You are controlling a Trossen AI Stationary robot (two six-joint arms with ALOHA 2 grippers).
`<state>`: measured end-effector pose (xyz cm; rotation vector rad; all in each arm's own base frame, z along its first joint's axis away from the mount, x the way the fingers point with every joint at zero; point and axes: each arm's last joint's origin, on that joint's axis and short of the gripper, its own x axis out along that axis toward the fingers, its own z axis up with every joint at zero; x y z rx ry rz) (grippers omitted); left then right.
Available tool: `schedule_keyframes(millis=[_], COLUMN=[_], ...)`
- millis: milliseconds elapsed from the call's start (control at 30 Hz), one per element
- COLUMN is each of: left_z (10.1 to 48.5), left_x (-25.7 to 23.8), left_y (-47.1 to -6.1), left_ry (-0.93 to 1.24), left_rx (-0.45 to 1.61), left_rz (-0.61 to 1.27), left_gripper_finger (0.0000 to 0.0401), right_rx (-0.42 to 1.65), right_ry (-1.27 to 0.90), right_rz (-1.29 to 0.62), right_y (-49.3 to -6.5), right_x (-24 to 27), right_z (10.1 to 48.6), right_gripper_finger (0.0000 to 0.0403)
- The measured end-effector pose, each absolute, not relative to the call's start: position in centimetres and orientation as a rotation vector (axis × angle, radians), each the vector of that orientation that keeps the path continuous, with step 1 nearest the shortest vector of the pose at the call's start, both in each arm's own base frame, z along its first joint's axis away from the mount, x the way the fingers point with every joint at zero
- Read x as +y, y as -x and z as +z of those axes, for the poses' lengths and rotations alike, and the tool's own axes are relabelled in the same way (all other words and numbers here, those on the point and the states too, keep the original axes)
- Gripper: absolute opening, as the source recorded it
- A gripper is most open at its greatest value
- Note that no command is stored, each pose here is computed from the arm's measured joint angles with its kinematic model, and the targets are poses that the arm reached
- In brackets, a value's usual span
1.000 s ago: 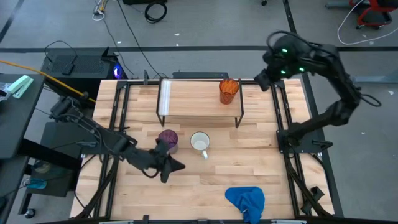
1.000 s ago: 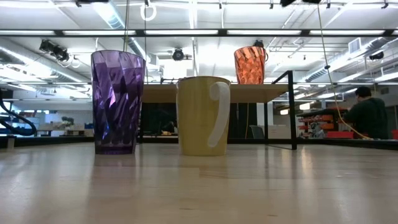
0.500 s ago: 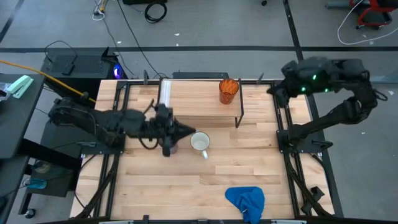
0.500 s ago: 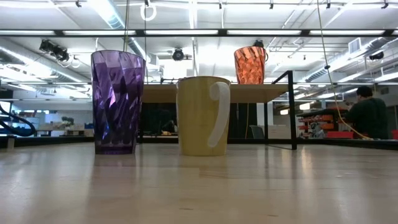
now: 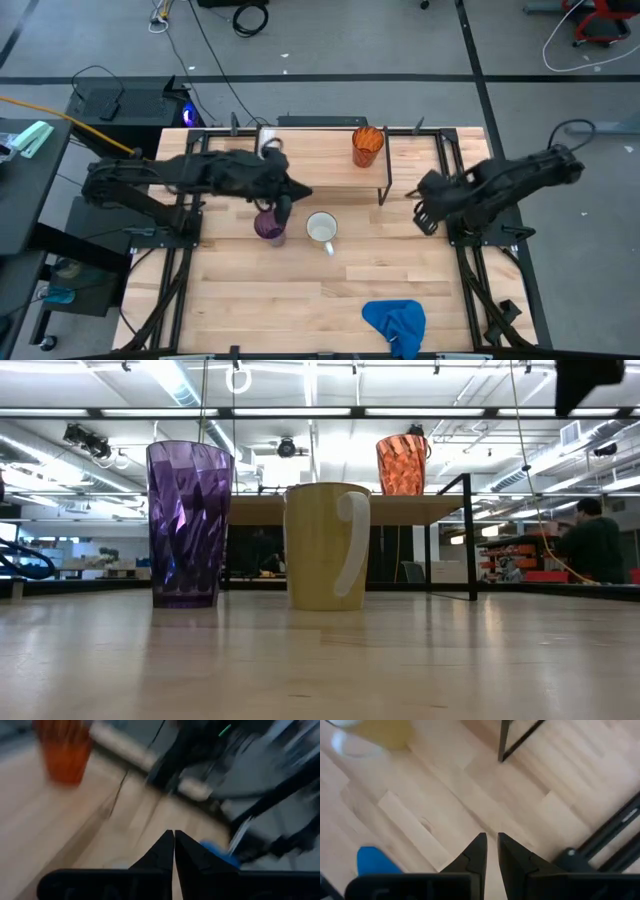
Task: Stack small to large cups/mugs on shelf
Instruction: Put the yellow mug on the shelf
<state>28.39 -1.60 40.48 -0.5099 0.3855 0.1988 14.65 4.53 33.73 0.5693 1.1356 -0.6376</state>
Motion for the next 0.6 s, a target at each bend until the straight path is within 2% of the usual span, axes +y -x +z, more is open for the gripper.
schedule_keyframes(millis=[267,600], left_z=[35.4,30.3], left_x=[-0.5,-0.5], left_y=[-31.6,-34.7], left_ry=[0.526,0.553], left_rx=[0.681,0.895], left_rz=[0.222,0.201], left_gripper_finger=[0.0017,0.002], right_rx=[1.076,1.095], right_ry=[-0.622,-0.66], right_rz=[-0.553,-0.575], right_y=[-16.4,-16.1], right_x=[6.5,7.1], right_z=[28.8,27.0], right_gripper_finger=[0.0052,0.0052])
